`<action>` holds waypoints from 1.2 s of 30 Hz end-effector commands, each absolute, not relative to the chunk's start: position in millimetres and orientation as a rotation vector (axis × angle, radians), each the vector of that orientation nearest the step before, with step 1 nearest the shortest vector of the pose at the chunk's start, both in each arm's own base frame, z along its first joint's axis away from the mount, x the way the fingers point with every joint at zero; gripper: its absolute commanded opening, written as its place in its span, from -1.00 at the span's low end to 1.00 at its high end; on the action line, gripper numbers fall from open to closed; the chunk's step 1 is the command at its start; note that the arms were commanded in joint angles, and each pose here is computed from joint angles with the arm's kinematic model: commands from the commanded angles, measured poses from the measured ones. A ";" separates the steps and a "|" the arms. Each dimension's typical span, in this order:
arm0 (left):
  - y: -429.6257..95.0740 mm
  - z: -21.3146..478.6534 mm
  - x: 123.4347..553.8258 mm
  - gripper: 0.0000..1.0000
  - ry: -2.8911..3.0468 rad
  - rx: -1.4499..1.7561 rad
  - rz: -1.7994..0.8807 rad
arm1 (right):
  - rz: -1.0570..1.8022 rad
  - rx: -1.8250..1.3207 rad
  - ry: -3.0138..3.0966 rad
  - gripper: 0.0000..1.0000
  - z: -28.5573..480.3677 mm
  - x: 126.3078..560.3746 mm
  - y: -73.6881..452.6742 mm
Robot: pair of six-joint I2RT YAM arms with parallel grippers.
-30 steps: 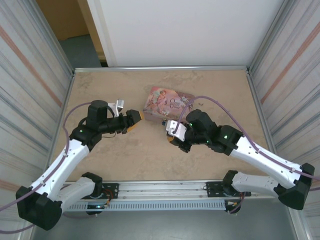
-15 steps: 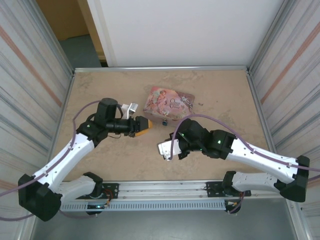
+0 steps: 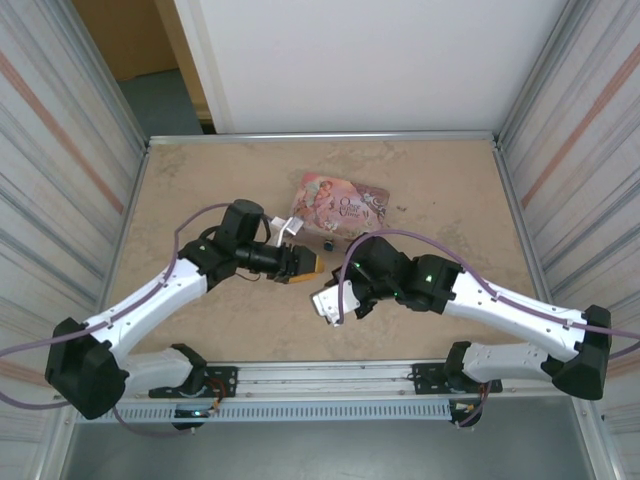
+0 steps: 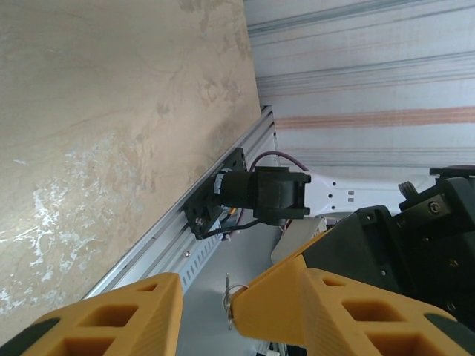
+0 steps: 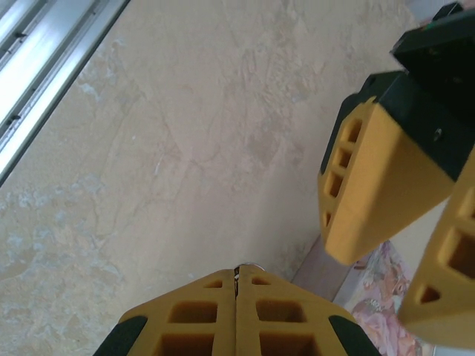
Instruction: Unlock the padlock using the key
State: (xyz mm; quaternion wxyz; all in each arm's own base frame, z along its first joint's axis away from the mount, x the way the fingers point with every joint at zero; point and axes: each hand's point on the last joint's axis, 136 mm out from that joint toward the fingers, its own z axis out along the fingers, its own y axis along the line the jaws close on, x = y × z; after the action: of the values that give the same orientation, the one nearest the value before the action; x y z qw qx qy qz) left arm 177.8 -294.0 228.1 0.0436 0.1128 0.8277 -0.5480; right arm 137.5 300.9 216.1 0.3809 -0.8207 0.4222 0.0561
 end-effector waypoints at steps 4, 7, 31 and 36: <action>-308.2 239.2 170.9 -0.19 2.480 0.468 -1.756 | 0.149 -2.061 1.023 -1.00 233.6 142.9 308.8; -309.3 236.8 169.9 -0.23 2.491 0.470 -1.763 | 0.135 -2.041 1.024 -1.00 235.3 146.5 309.3; -301.0 236.1 179.2 -1.00 2.466 0.461 -1.631 | 0.130 -1.990 1.115 -0.67 236.7 157.9 301.0; -286.7 244.7 199.0 -1.00 2.359 0.435 -1.489 | 0.171 -1.912 1.189 -0.26 244.8 156.6 297.4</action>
State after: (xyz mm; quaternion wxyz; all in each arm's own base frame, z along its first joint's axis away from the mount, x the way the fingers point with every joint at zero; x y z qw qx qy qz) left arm 187.5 -295.7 228.4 0.0904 0.1369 0.8296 -0.5337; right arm 152.8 301.1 228.4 0.4054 -0.7940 0.4489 0.0614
